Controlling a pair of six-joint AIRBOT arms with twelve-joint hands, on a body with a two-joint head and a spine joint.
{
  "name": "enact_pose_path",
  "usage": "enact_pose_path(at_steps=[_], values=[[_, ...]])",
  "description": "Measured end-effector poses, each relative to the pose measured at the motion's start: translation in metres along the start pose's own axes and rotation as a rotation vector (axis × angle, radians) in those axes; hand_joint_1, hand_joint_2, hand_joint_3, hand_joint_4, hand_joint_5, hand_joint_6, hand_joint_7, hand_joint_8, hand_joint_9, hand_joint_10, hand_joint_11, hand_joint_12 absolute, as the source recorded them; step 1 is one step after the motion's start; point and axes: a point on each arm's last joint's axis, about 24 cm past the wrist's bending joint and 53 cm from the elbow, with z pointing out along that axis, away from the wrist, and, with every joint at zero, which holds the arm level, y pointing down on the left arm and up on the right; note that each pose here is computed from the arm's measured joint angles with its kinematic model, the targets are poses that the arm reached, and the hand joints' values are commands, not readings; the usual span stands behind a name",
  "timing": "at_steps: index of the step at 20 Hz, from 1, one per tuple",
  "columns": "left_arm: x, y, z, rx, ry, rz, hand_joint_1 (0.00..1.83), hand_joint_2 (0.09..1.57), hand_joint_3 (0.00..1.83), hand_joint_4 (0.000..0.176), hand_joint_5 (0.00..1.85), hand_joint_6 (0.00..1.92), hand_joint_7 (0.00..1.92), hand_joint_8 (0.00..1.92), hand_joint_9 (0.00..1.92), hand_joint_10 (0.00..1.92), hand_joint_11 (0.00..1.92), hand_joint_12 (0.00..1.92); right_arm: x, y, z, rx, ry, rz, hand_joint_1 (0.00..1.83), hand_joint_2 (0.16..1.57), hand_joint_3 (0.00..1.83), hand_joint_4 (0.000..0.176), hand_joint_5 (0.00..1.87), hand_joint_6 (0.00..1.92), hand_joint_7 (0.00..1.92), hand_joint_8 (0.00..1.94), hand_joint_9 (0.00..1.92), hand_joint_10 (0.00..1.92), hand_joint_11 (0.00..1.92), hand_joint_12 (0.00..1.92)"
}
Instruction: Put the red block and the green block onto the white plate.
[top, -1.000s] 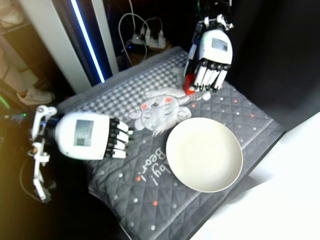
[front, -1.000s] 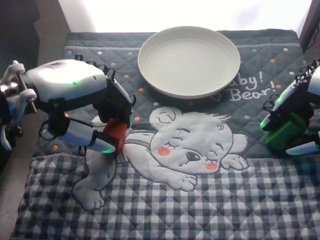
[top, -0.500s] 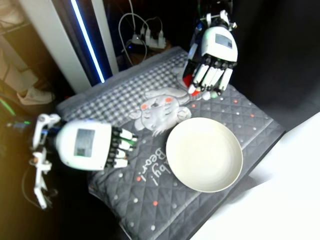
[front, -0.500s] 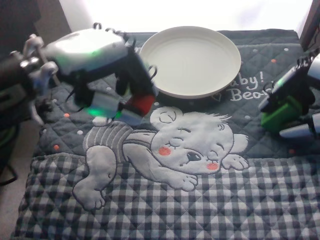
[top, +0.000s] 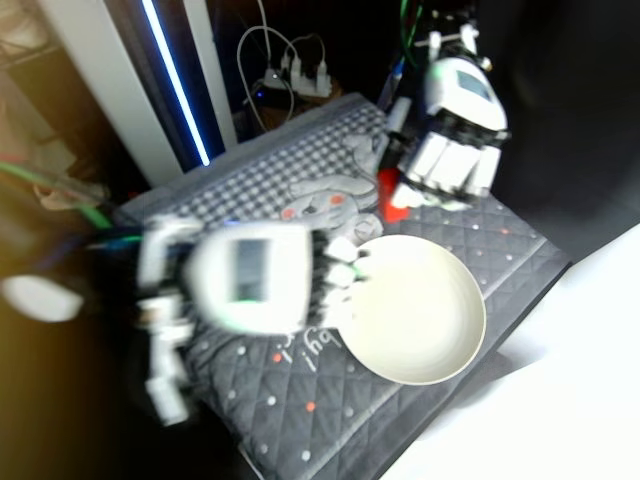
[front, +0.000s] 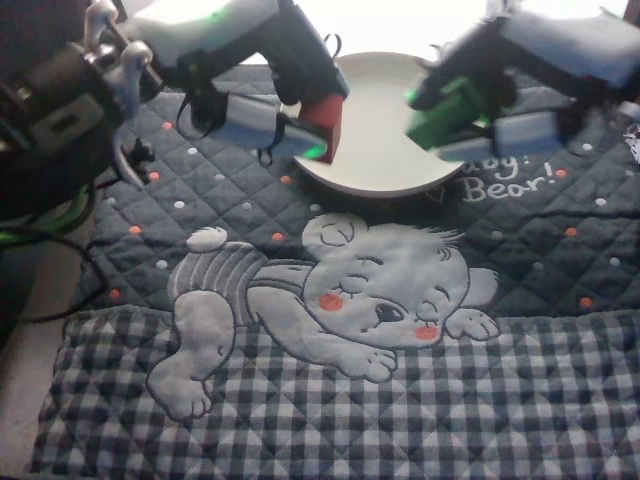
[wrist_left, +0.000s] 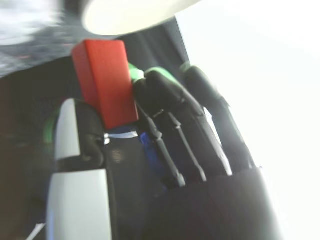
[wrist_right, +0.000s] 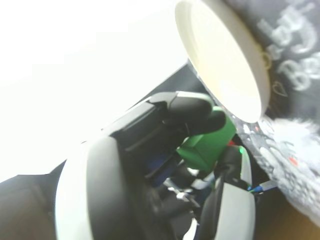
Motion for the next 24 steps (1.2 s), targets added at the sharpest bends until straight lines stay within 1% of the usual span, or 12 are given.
enact_pose_path(at_steps=[3, 4, 6, 7, 10, 11, 12, 14, 15, 18, 22, 24], values=[[0.003, 0.007, 0.026, -0.015, -0.046, -0.053, 1.4, 1.0, 0.01, 0.0, 1.12, 0.58, 1.37, 0.26, 1.19, 0.83, 1.03, 0.86, -0.008, -0.013, 0.025, 0.032, -0.072, 0.034, 1.19, 1.06, 0.0, 0.0, 1.11, 0.75, 1.49, 0.22, 1.45, 0.61, 1.14, 1.24], [0.006, 0.012, 0.031, -0.029, -0.046, -0.058, 1.41, 1.01, 0.0, 0.0, 1.12, 0.58, 1.32, 0.37, 1.18, 0.82, 0.99, 0.85, -0.005, -0.022, 0.029, 0.055, -0.073, 0.036, 1.28, 1.03, 0.0, 0.0, 1.11, 0.58, 1.36, 0.53, 1.45, 0.56, 1.15, 1.22], [0.015, 0.027, 0.041, -0.071, -0.032, -0.091, 1.41, 1.01, 0.0, 0.0, 1.18, 0.44, 1.28, 0.49, 1.17, 0.85, 0.98, 0.86, 0.011, -0.045, 0.038, 0.131, -0.056, 0.046, 1.21, 1.05, 0.01, 0.0, 1.11, 0.73, 1.39, 0.38, 1.46, 0.55, 1.17, 1.19], [0.022, 0.033, 0.048, -0.089, -0.026, -0.119, 1.29, 1.01, 0.0, 0.0, 1.35, 0.17, 1.19, 0.79, 1.19, 0.62, 0.77, 1.33, 0.021, -0.055, 0.038, 0.167, -0.036, 0.055, 1.28, 1.02, 0.0, 0.0, 1.13, 0.59, 1.43, 0.34, 1.46, 0.47, 1.19, 1.18], [0.03, 0.037, 0.051, -0.109, -0.009, -0.135, 1.23, 1.1, 0.0, 0.0, 1.06, 0.78, 0.98, 1.07, 1.0, 0.54, 0.72, 1.34, 0.024, -0.056, 0.039, 0.173, -0.028, 0.056, 1.26, 1.04, 0.0, 0.0, 1.07, 0.78, 1.28, 0.51, 1.33, 0.29, 1.04, 1.09], [0.03, 0.037, 0.051, -0.108, -0.01, -0.138, 1.17, 1.11, 0.01, 0.0, 0.99, 0.94, 0.91, 0.51, 1.0, 0.41, 0.73, 1.24, 0.023, -0.054, 0.039, 0.164, -0.032, 0.057, 1.12, 0.99, 0.0, 0.0, 0.85, 0.28, 1.05, 0.25, 1.17, 0.18, 0.9, 1.06], [0.028, 0.038, 0.05, -0.108, -0.011, -0.14, 1.03, 1.08, 0.0, 0.0, 0.74, 0.37, 0.75, 0.18, 0.8, 0.23, 0.47, 1.19, 0.024, -0.052, 0.04, 0.16, -0.033, 0.065, 0.92, 0.94, 0.0, 0.0, 0.46, 0.05, 0.65, 0.05, 0.78, 0.04, 0.5, 0.8], [0.024, 0.04, 0.046, -0.112, -0.013, -0.132, 0.8, 0.98, 0.0, 0.0, 0.35, 0.02, 0.47, 0.01, 0.55, 0.04, 0.11, 1.25, 0.032, -0.046, 0.041, 0.149, -0.014, 0.059, 0.75, 0.87, 0.0, 0.158, 0.12, 0.0, 0.26, 0.0, 0.32, 0.0, 0.12, 0.47], [0.017, 0.044, 0.041, -0.118, -0.02, -0.129, 0.75, 0.93, 0.0, 0.006, 0.25, 0.0, 0.4, 0.0, 0.48, 0.01, 0.02, 1.28, 0.026, -0.049, 0.037, 0.163, -0.026, 0.081, 0.7, 0.87, 0.0, 0.172, 0.05, 0.0, 0.19, 0.0, 0.22, 0.0, 0.02, 0.47], [0.013, 0.041, 0.029, -0.117, -0.012, -0.123, 0.78, 0.81, 0.0, 0.105, 0.17, 0.0, 0.22, 0.01, 0.24, 0.01, 0.0, 0.75, 0.009, -0.025, 0.032, 0.087, -0.056, 0.09, 0.67, 0.86, 0.0, 0.176, 0.0, 0.0, 0.07, 0.0, 0.1, 0.0, 0.0, 0.25], [0.009, 0.026, -0.002, -0.074, 0.0, -0.112, 0.89, 0.86, 0.01, 0.066, 0.13, 0.0, 0.14, 0.0, 0.2, 0.0, 0.0, 0.73, 0.002, 0.006, 0.014, 0.011, -0.016, 0.061, 0.67, 0.84, 0.0, 0.176, 0.06, 0.01, 0.09, 0.01, 0.08, 0.0, 0.0, 0.01], [-0.005, 0.022, -0.036, -0.056, -0.017, -0.103, 0.85, 0.86, 0.0, 0.08, 0.1, 0.0, 0.11, 0.0, 0.14, 0.0, 0.0, 0.62, -0.016, 0.022, -0.003, -0.019, -0.025, 0.048, 0.67, 0.84, 0.0, 0.156, 0.16, 0.01, 0.22, 0.01, 0.14, 0.01, 0.02, 0.01]])
